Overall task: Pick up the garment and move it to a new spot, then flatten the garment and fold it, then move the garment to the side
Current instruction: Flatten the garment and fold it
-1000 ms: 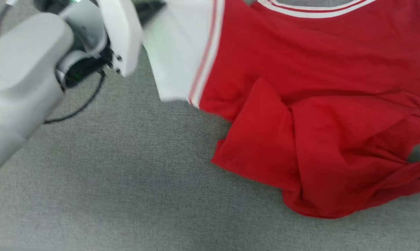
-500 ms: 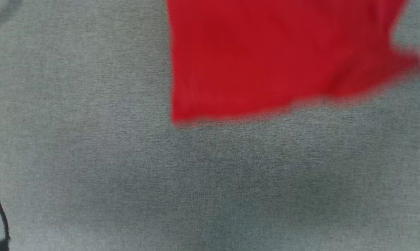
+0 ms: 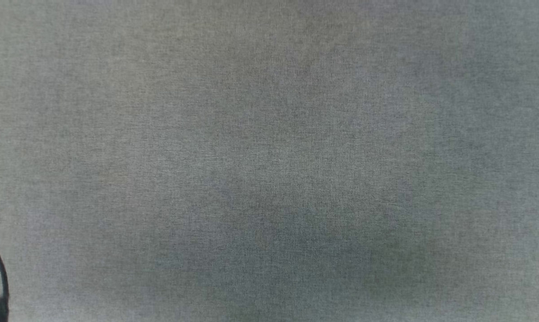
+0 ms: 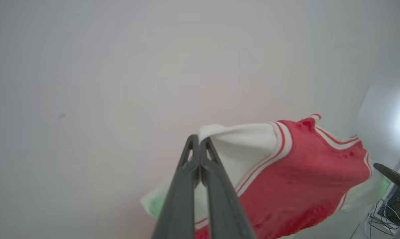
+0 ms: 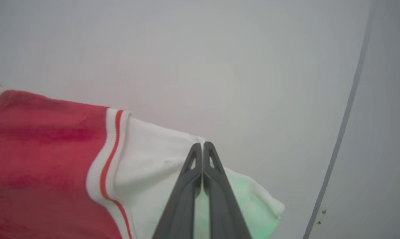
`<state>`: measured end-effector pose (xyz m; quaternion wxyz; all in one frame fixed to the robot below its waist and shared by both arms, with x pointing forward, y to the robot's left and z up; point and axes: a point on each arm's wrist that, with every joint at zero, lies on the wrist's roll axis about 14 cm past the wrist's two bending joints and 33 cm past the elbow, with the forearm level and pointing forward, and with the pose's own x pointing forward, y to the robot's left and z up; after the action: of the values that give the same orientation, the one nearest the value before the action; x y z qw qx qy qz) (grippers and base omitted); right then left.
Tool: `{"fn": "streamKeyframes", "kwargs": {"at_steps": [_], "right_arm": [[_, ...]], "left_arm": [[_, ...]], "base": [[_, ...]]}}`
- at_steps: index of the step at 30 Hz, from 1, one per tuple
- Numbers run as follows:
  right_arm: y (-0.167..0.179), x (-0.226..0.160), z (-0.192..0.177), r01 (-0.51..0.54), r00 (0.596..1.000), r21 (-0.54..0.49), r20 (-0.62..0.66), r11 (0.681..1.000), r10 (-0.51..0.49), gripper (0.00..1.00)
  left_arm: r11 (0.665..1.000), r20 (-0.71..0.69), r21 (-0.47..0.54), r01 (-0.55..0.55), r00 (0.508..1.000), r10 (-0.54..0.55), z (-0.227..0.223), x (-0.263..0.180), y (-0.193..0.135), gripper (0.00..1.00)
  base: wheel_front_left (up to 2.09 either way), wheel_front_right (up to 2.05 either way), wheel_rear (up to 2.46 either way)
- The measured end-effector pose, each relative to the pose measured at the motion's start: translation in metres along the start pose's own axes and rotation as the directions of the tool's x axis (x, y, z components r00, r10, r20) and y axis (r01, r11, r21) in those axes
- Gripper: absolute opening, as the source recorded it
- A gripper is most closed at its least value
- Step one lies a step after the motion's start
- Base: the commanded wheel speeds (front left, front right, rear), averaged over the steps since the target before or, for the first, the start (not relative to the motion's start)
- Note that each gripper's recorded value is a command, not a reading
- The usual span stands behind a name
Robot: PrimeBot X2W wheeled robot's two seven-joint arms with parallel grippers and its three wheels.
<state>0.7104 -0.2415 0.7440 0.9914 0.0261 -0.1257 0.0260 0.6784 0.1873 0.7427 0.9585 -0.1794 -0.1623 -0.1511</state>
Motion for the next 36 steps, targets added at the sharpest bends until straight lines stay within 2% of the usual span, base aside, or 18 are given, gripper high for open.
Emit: {"fn": "streamKeyframes", "kwargs": {"at_steps": [4, 7, 10, 14, 19, 21, 22, 26, 31, 36], "right_arm": [[0.004, -0.019, -0.051, -0.022, 0.990, -0.015, -0.141, 1.000, 0.020, 0.00], [0.004, -0.042, -0.086, -0.051, 0.968, -0.024, -0.249, 0.998, 0.044, 0.00], [0.003, -0.072, -0.119, -0.089, 0.934, -0.026, -0.351, 0.996, 0.075, 0.00], [0.008, -0.121, -0.159, -0.132, 0.870, 0.037, -0.475, 0.991, 0.133, 0.00], [0.005, -0.183, -0.184, -0.165, 0.795, 0.088, -0.578, 0.982, 0.186, 0.00], [0.006, -0.208, -0.193, -0.175, 0.763, 0.113, -0.612, 0.978, 0.208, 0.00], [0.006, -0.208, -0.193, -0.175, 0.763, 0.113, -0.612, 0.978, 0.208, 0.00], [-0.001, -0.257, -0.206, -0.166, 0.701, 0.146, -0.678, 0.975, 0.221, 0.00], [-0.006, -0.319, -0.223, -0.147, 0.604, 0.183, -0.762, 0.972, 0.235, 0.00], [-0.003, -0.370, -0.233, -0.142, 0.504, 0.222, -0.823, 0.965, 0.263, 0.00]], "left_arm": [[0.998, -0.095, -0.056, -0.021, 0.995, 0.016, -0.036, -0.030, 0.010, 0.00], [0.994, -0.167, -0.101, -0.036, 0.986, 0.019, -0.064, -0.061, 0.014, 0.00], [0.985, -0.236, -0.157, -0.076, 0.971, 0.037, -0.092, -0.098, 0.019, 0.00], [0.964, -0.315, -0.229, -0.135, 0.947, 0.058, -0.120, -0.149, 0.021, 0.00], [0.933, -0.387, -0.296, -0.204, 0.919, 0.078, -0.145, -0.209, 0.015, 0.00], [0.911, -0.401, -0.335, -0.242, 0.911, 0.095, -0.152, -0.230, 0.013, 0.00], [0.911, -0.401, -0.335, -0.242, 0.911, 0.095, -0.152, -0.230, 0.013, 0.00], [0.882, -0.475, -0.361, -0.302, 0.874, 0.105, -0.176, -0.282, 0.004, 0.00], [0.843, -0.516, -0.392, -0.369, 0.846, 0.130, -0.186, -0.333, -0.007, 0.00], [0.818, -0.551, -0.396, -0.417, 0.821, 0.151, -0.189, -0.375, -0.014, 0.00]], "base": [[0.00, 0.00, 0.00], [0.00, 0.00, 0.00], [0.00, 0.00, 0.00], [0.00, 0.00, 0.00], [0.00, 0.00, 0.00], [0.00, 0.00, 0.00], [0.00, 0.00, 0.00], [0.00, 0.00, 0.00], [0.00, 0.00, 0.00], [0.00, 0.00, 0.00]]}}
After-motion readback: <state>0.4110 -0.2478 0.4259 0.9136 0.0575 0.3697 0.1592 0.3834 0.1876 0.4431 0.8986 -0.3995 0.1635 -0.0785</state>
